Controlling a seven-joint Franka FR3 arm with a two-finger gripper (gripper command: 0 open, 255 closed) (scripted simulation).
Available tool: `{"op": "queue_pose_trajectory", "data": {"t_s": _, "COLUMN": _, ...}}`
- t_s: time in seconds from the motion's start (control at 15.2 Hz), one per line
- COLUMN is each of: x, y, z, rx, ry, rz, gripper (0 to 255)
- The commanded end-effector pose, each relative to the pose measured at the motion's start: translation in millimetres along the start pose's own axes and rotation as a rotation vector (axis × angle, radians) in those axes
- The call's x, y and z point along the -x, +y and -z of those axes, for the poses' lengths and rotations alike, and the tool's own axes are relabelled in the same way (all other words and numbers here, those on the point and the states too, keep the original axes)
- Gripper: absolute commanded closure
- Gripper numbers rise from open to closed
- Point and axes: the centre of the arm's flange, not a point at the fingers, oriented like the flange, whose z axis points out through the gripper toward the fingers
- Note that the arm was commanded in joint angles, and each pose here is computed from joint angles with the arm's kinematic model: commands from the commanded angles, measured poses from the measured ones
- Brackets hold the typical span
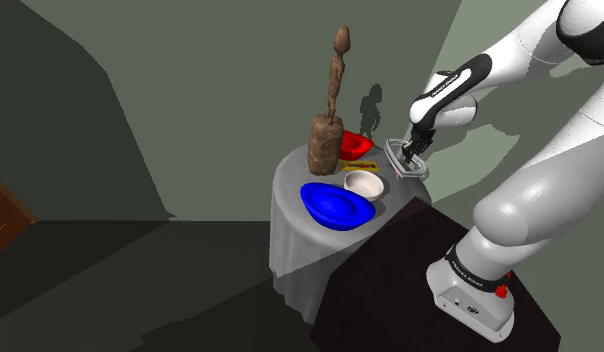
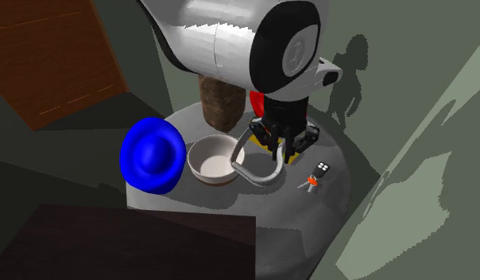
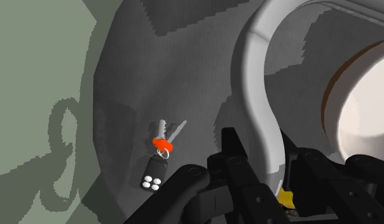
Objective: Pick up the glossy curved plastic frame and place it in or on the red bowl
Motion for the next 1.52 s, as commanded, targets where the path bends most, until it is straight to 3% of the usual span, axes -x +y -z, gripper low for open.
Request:
{"op": "queue_pose_trajectory", "data": {"t_s": 0.0, "x": -0.2, "y": -0.3, "z": 7.9, "rx": 0.0, "ry": 0.0, "rz": 0.0, "gripper": 255}}
{"op": "queue_pose_trajectory", "data": {"t_s": 1.45, "x": -285.1, "y": -55.5, "z": -1.9, "rx": 0.0, "ry": 0.0, "rz": 0.0, "gripper": 255}}
